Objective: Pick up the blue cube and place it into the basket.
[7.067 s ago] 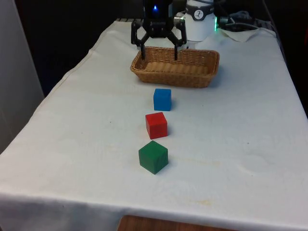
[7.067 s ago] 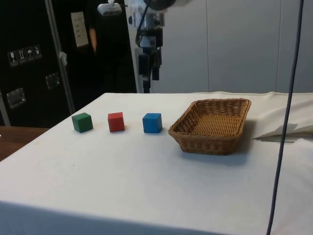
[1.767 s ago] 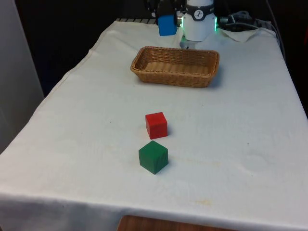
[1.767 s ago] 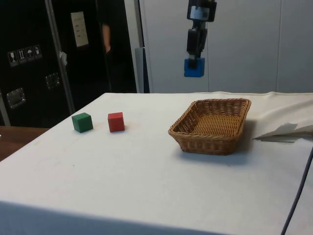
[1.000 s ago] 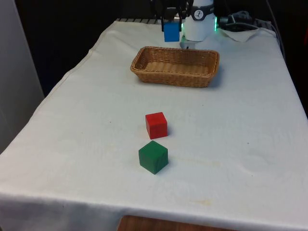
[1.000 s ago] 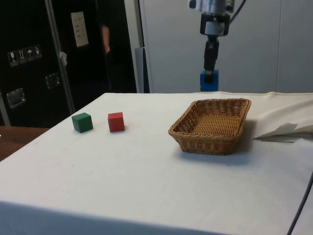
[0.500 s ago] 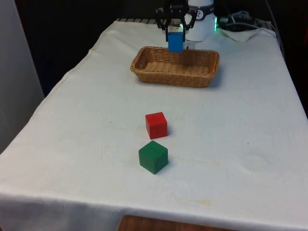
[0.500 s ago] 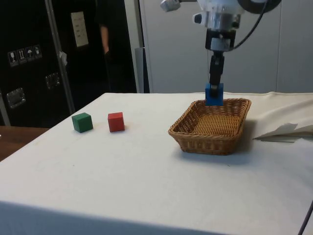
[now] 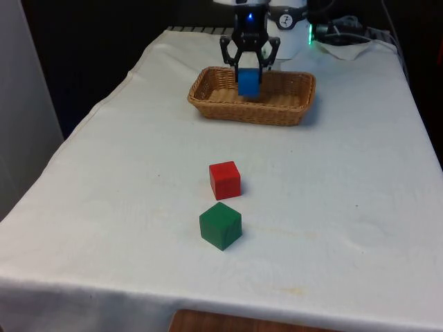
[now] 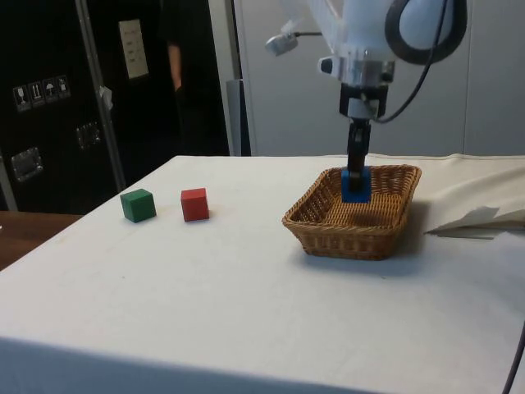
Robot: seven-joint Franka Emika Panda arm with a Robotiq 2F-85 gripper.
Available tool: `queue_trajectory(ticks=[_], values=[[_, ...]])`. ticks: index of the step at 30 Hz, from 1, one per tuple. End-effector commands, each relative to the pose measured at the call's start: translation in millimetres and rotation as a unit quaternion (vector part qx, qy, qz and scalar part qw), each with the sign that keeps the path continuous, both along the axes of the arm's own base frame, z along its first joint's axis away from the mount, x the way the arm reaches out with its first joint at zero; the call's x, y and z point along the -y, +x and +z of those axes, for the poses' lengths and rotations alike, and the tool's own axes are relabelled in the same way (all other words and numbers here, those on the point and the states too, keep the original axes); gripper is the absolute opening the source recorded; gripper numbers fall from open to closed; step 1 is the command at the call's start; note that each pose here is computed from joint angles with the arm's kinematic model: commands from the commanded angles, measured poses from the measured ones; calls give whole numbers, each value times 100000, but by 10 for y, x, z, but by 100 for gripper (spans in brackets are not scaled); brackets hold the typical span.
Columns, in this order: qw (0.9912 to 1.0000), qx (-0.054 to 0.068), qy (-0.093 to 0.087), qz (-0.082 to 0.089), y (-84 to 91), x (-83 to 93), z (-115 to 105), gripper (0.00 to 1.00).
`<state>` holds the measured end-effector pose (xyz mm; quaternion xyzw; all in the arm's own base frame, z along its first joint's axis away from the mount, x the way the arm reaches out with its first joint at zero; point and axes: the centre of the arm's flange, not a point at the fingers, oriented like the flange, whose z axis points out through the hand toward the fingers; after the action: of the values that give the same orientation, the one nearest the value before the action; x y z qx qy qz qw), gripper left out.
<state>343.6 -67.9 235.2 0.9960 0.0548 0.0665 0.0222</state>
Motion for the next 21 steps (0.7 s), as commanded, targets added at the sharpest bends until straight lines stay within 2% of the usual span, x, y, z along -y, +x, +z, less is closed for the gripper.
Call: queue_trajectory(ticks=[1, 7, 8, 14, 16, 17, 21], values=[[100000, 198, -86, -218, 3, 11, -47, 0], [99999, -414, -209, -128, 2, 19, -156, 0], [99999, -59, -231, -348, 9, 25, -172, 0], [100000, -61, -240, -187, 9, 20, -184, 0], [99999, -273, -311, -154, 14, 27, -189, 8], [99999, -113, -256, -241, 11, 24, -185, 8], [99999, -215, -266, -195, 9, 23, -190, 45]])
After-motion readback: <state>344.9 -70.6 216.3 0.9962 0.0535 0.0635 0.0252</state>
